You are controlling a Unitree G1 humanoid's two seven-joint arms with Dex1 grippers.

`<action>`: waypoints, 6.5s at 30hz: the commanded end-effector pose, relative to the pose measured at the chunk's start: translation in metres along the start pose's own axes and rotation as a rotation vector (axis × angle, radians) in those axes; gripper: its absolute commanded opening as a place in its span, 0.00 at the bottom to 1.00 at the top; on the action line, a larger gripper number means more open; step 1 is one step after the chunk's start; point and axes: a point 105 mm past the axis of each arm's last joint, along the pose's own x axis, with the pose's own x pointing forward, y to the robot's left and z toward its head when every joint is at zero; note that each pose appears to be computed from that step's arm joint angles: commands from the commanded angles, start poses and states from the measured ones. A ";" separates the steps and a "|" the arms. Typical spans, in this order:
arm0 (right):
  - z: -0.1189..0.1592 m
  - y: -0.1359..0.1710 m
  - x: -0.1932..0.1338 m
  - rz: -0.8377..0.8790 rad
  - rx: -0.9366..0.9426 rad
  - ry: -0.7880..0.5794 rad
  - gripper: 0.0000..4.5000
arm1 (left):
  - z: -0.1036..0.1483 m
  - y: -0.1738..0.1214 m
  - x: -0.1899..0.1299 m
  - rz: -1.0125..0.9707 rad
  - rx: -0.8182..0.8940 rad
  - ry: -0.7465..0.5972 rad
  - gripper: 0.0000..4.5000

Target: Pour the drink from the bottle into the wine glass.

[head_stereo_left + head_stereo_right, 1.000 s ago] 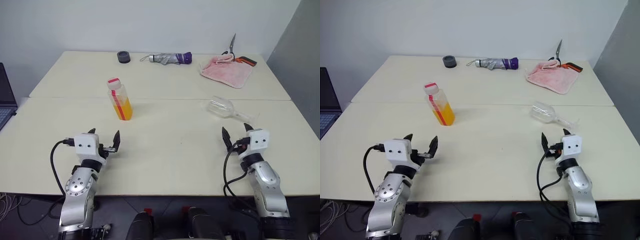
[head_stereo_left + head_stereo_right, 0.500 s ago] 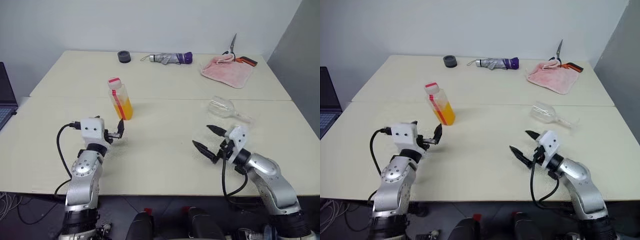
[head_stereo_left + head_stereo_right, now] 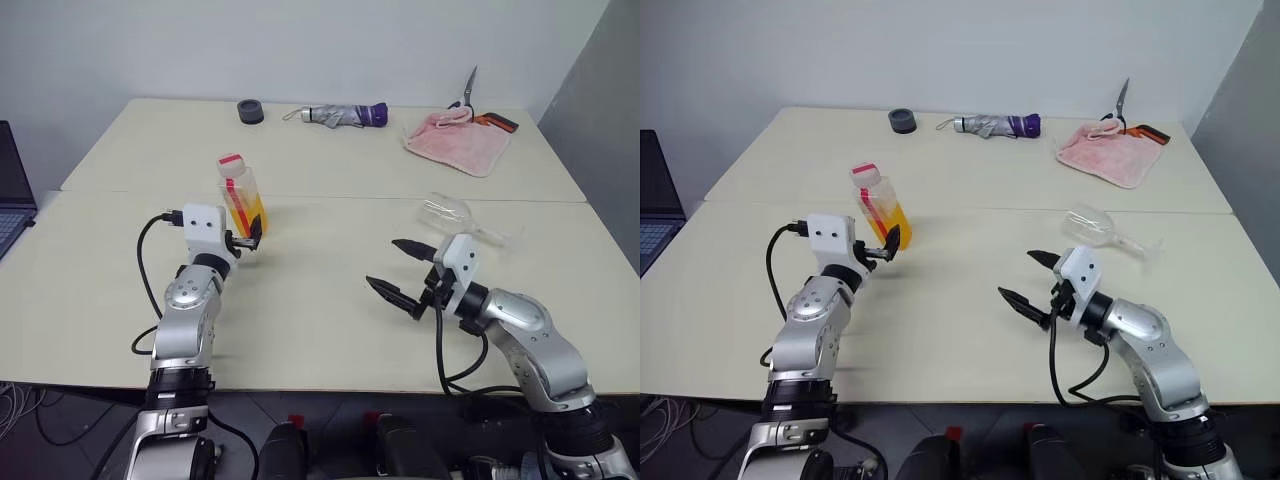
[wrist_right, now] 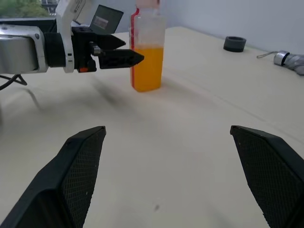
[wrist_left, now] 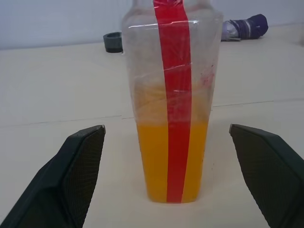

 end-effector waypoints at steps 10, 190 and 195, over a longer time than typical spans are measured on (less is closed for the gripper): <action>0.030 0.016 0.007 0.134 0.048 -0.108 1.00 | 0.027 -0.001 0.023 0.008 0.006 -0.088 1.00; 0.063 -0.001 0.022 -0.458 0.025 -0.116 0.86 | 0.062 -0.201 -0.006 -1.292 0.101 -0.202 0.42; 0.064 0.005 0.027 -0.391 0.012 -0.122 0.47 | 0.062 -0.200 -0.007 -1.283 0.098 -0.203 0.42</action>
